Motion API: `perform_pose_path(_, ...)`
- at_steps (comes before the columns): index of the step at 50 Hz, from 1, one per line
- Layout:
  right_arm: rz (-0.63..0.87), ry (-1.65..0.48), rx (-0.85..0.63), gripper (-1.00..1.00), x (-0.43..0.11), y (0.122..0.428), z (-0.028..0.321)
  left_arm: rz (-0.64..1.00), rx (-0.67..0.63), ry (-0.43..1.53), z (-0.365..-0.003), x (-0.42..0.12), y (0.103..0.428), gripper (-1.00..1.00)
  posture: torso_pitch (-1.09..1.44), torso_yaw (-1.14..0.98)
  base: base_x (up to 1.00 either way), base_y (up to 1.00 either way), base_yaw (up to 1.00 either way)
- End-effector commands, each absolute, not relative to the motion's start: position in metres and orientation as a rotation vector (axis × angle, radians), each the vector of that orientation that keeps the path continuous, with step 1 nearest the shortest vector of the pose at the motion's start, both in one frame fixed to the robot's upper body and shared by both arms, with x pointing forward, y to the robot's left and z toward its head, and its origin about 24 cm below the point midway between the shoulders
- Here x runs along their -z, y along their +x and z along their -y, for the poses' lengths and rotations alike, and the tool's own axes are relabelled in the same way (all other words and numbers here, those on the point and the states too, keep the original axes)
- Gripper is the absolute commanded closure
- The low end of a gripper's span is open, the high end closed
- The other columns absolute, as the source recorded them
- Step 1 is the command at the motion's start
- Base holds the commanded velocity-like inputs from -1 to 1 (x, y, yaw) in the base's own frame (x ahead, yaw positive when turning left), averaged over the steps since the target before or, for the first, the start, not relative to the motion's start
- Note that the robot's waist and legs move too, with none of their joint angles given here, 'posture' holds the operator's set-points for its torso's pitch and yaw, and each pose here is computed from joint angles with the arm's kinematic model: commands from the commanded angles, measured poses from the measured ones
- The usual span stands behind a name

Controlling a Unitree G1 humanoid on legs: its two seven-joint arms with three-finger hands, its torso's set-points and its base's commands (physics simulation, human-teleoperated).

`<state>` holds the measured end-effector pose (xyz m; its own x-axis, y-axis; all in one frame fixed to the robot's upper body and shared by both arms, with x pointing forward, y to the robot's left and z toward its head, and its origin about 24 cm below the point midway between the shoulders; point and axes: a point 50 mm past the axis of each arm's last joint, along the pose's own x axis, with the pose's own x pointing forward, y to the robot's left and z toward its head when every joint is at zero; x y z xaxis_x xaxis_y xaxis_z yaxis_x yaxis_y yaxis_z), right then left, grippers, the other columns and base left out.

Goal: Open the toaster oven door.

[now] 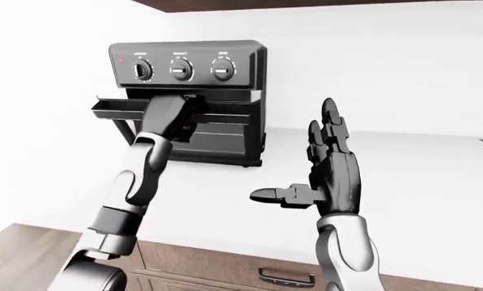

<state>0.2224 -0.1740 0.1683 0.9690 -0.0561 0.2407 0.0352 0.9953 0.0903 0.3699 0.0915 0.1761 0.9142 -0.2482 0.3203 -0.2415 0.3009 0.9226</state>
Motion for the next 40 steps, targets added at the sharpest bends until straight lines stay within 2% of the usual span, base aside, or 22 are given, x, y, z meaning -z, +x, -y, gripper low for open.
perform_pose_path(1, 0.318, 0.083, 0.034, -1.00, -0.181, 0.220, 0.172, 0.383, 0.038, 1.251, -0.096, -0.170, 0.372, 0.28, -0.50, 0.00, 0.00, 0.00, 0.00)
perform_pose_path(4, 0.317, 0.083, 0.034, -1.00, -0.181, 0.220, 0.172, 0.377, 0.039, 1.241, -0.097, -0.167, 0.367, 0.13, -0.50, 0.00, 0.00, 0.00, 0.00)
perform_pose_path(10, 0.315, 0.083, 0.034, -1.00, -0.180, 0.221, 0.172, 0.374, 0.054, 1.246, -0.095, -0.163, 0.359, 0.01, -0.50, 0.00, 0.00, 0.00, 0.00)
perform_pose_path(15, 0.317, 0.083, 0.038, -1.00, -0.180, 0.221, 0.173, 0.382, 0.050, 1.239, -0.097, -0.164, 0.347, 0.04, -0.50, 0.00, 0.00, 0.00, 0.00)
perform_pose_path(23, 0.324, 0.085, 0.050, -1.00, -0.183, 0.219, 0.178, 0.372, 0.052, 1.241, -0.103, -0.158, 0.323, 0.22, -0.50, 0.00, 0.00, 0.00, 0.00)
perform_pose_path(32, 0.325, 0.085, 0.050, -1.00, -0.184, 0.219, 0.177, 0.377, 0.045, 1.240, -0.108, -0.162, 0.296, 0.20, -0.50, 0.00, 0.00, 0.00, 0.00)
perform_pose_path(33, 0.325, 0.085, 0.051, -1.00, -0.184, 0.219, 0.178, 0.375, 0.041, 1.242, -0.110, -0.162, 0.291, 0.11, -0.50, 0.00, 0.00, 0.00, 0.00)
perform_pose_path(35, 0.325, 0.084, 0.051, -1.00, -0.184, 0.219, 0.178, 0.373, 0.040, 1.241, -0.112, -0.162, 0.287, 0.06, -0.50, 0.00, 0.00, 0.00, 0.00)
perform_pose_path(40, 0.328, 0.087, 0.055, -1.00, -0.185, 0.218, 0.179, 0.346, 0.033, 1.236, -0.124, -0.153, 0.268, 0.12, -0.50, 0.00, 0.00, 0.00, 0.00)
